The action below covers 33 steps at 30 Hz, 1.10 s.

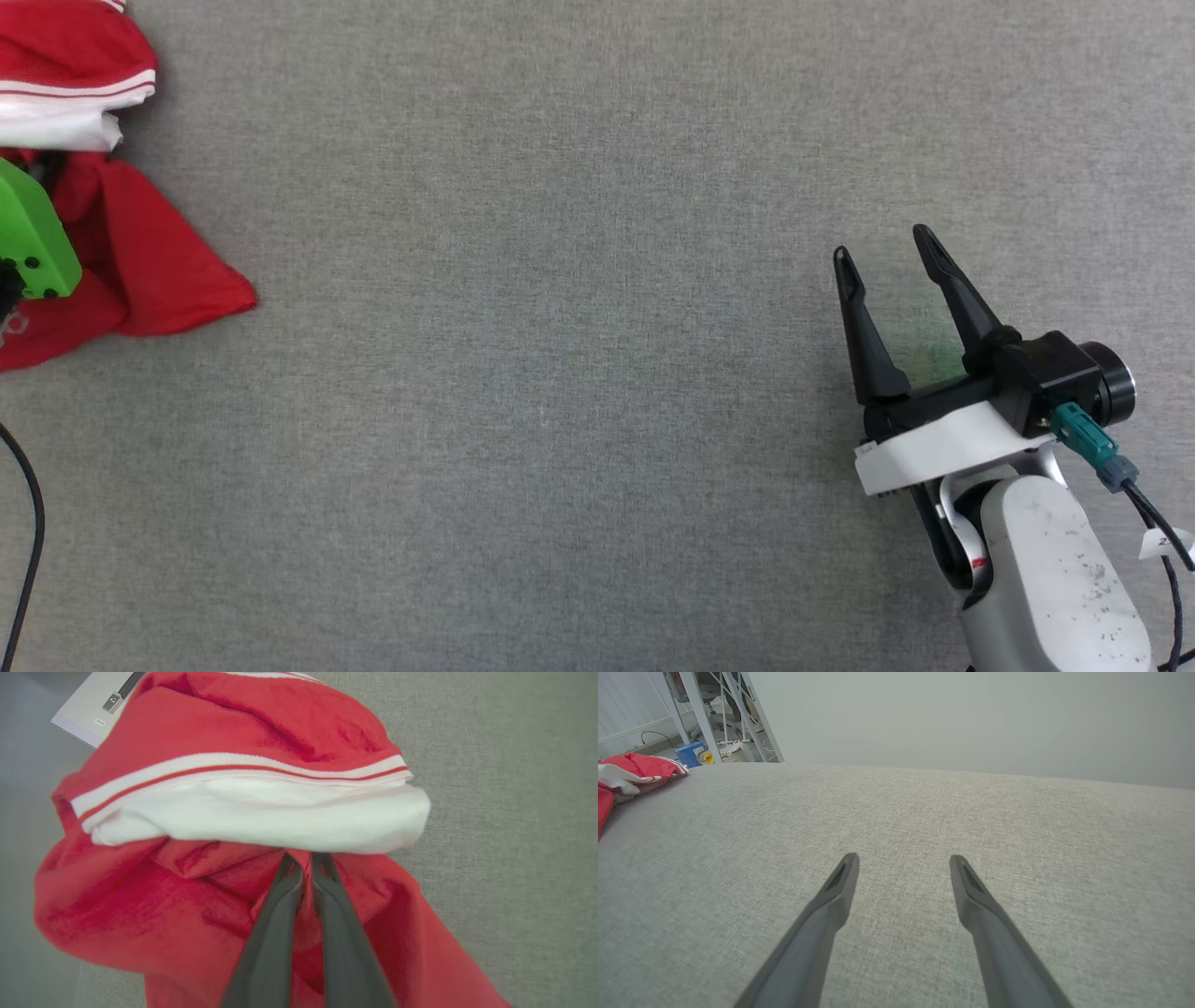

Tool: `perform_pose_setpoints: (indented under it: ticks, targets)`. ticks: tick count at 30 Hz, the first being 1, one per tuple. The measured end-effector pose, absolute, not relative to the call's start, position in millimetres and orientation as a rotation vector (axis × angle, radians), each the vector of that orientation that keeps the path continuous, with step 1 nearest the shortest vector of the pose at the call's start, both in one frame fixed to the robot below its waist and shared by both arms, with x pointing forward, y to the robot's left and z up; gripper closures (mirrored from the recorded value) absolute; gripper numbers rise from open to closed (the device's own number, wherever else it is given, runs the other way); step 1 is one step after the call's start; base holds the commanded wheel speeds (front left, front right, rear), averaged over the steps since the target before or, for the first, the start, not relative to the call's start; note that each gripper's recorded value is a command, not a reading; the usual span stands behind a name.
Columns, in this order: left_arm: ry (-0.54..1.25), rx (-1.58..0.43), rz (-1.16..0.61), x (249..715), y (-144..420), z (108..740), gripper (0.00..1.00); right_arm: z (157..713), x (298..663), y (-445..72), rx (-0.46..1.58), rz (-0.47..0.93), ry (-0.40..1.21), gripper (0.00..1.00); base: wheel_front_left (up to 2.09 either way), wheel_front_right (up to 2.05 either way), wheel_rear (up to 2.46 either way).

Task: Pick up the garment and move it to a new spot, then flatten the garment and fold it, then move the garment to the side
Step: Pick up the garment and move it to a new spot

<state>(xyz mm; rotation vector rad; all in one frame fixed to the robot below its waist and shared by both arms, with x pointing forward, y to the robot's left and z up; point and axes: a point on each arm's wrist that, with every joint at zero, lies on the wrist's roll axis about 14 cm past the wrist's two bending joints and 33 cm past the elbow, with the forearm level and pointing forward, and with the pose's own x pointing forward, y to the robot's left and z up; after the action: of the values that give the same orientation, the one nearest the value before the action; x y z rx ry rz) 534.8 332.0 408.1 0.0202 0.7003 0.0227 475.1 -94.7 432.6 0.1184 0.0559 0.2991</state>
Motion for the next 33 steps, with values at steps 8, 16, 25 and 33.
perform_pose_setpoints:
  ticks: [8, 16, 25, 33]
  targets:
    - [0.293, 0.109, -0.100, 548.3, 297.2, 512.8, 1.00, 459.6, 457.6, -101.8, 0.112, 0.281, 0.014, 0.00, 0.00, 0.00, 0.00]
    - [-0.048, 0.206, -0.275, 524.1, 227.8, 628.5, 1.00, 495.3, 437.3, -107.7, 0.126, 0.265, -0.056, 0.00, 0.00, 0.00, 0.00]
    - [-0.239, 0.217, -0.475, 489.3, 136.3, 694.9, 1.00, 531.2, 418.1, -128.6, 0.126, 0.210, -0.144, 0.00, 0.00, 0.00, 0.00]
    - [-0.328, 0.176, -0.664, 487.2, 48.1, 711.5, 1.00, 537.0, 399.0, -173.0, 0.112, 0.086, -0.160, 0.00, 0.00, 0.00, 0.00]
